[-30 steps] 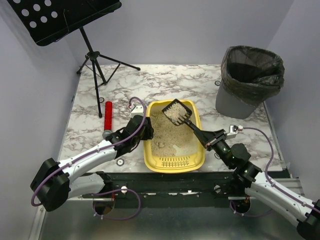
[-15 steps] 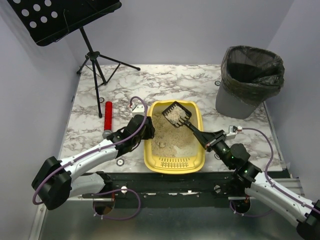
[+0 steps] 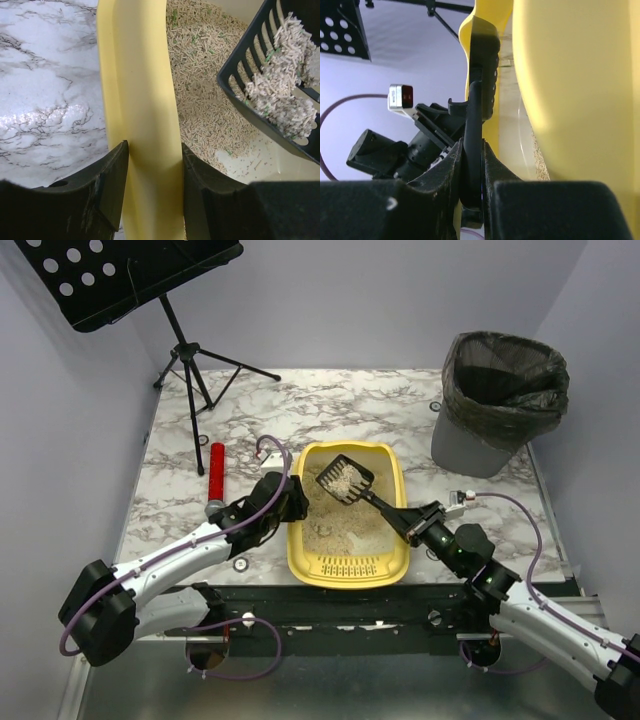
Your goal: Clean the litter box
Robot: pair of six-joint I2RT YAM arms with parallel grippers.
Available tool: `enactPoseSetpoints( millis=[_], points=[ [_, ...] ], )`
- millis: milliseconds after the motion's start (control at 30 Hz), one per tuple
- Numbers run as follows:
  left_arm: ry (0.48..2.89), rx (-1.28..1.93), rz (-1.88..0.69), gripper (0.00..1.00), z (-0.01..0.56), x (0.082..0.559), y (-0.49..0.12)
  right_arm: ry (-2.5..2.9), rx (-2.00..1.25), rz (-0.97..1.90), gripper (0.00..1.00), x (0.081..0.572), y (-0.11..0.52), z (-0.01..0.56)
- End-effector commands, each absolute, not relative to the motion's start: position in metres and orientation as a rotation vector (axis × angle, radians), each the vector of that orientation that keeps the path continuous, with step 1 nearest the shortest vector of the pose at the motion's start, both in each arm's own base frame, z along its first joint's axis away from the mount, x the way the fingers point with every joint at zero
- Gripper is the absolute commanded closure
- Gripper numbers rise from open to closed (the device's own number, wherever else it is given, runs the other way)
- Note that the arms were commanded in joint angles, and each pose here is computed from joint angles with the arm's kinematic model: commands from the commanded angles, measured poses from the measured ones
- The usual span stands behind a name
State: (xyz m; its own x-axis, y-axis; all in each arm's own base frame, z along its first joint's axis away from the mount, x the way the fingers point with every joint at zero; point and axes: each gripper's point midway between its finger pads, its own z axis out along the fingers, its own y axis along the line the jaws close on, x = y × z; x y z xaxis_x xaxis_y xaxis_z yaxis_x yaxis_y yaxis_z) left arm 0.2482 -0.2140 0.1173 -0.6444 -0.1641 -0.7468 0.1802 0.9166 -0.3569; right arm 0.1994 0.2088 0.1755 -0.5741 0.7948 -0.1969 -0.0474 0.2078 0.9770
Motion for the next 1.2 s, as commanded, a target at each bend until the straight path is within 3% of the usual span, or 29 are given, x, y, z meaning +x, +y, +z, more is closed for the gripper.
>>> enactPoseSetpoints(
  millis=[0, 100, 167, 233, 333, 467, 600, 700, 767, 833, 933, 1067, 1167],
  points=[
    [2.296, 0.052, -0.489, 0.5, 0.102, 0.234, -0.211, 1.769, 0.562, 1.494, 0.99, 0.182, 0.213, 0.196],
    [2.28, 0.038, -0.514, 0.5, 0.107, 0.233, -0.212, 1.656, 0.82, 1.381, 0.99, 0.208, 0.184, 0.179],
    [2.265, 0.038, -0.516, 0.5, 0.11, 0.233, -0.21, 1.646, 0.632, 1.545, 0.99, 0.189, 0.205, 0.198],
    [2.248, 0.019, -0.487, 0.5, 0.111, 0.235, -0.203, 1.73, 0.623, 1.548, 0.99, 0.181, 0.21, 0.195],
    [2.238, 0.016, -0.483, 0.5, 0.114, 0.235, -0.201, 1.643, 0.771, 1.388, 0.99, 0.209, 0.188, 0.193],
    [2.233, 0.011, -0.489, 0.5, 0.114, 0.234, -0.2, 1.786, 0.5, 1.515, 0.99, 0.181, 0.223, 0.205],
    [2.234, 0.022, -0.537, 0.51, 0.116, 0.232, -0.207, 1.686, 0.701, 1.417, 0.99, 0.21, 0.205, 0.188],
    [2.238, 0.021, -0.524, 0.51, 0.114, 0.232, -0.205, 1.801, 0.481, 1.556, 0.99, 0.176, 0.229, 0.188],
    [2.238, 0.011, -0.521, 0.51, 0.114, 0.232, -0.205, 1.755, 0.633, 1.492, 0.99, 0.192, 0.214, 0.18],
    [2.238, 0.022, -0.543, 0.52, 0.117, 0.232, -0.209, 1.587, 0.638, 1.466, 0.99, 0.207, 0.203, 0.209],
    [2.227, 0.017, -0.538, 0.52, 0.118, 0.232, -0.206, 1.739, 0.434, 1.53, 0.99, 0.18, 0.226, 0.211],
    [2.225, 0.003, -0.539, 0.53, 0.119, 0.232, -0.206, 1.63, 0.623, 1.415, 0.99, 0.206, 0.201, 0.205],
    [2.222, 0.017, -0.551, 0.53, 0.119, 0.231, -0.207, 1.744, 0.394, 1.546, 0.99, 0.173, 0.226, 0.204]
  ],
)
